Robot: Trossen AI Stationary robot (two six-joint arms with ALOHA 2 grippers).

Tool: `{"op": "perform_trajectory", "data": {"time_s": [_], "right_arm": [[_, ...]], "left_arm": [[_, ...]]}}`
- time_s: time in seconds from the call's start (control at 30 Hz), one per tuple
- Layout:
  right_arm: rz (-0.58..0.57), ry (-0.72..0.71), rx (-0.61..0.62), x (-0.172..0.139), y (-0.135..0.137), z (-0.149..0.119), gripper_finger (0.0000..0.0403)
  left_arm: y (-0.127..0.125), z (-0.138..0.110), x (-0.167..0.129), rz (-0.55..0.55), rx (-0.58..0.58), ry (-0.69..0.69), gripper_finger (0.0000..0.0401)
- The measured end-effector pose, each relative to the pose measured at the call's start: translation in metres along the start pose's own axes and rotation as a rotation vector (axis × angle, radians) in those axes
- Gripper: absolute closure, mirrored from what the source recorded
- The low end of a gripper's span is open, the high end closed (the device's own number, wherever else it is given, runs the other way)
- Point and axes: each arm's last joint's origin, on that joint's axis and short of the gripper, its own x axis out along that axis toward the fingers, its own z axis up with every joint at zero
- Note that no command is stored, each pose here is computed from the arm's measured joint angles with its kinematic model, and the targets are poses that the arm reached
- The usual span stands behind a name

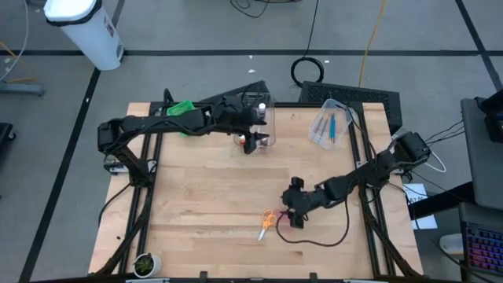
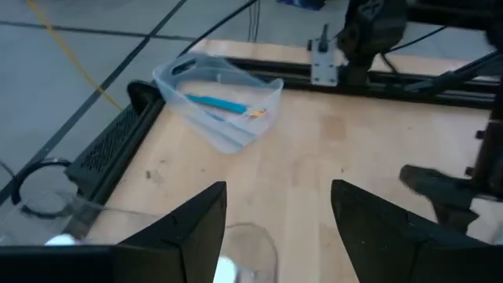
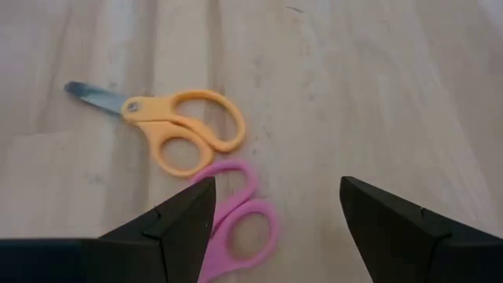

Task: Pick & Place Paint Supplies
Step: Put the pink scissor into the green bin

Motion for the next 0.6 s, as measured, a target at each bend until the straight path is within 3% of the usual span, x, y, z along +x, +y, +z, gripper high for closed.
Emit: {"op": "perform_trajectory", "data": {"time_s": [0.4,0.6], "right_arm": [[0.038,0.137,0.055,0.021,0.004,-0.019,0.014],[-0.115,0.203,-0.012,0.005,-0.008,-0.023,0.014]], "left_arm": [[-0.021,-0.002,0.0,-0.049,0.068,0.039,0.0164],[-0.02,-0.002,0.0,-0.048,0.077,0.036,0.0164]]}}
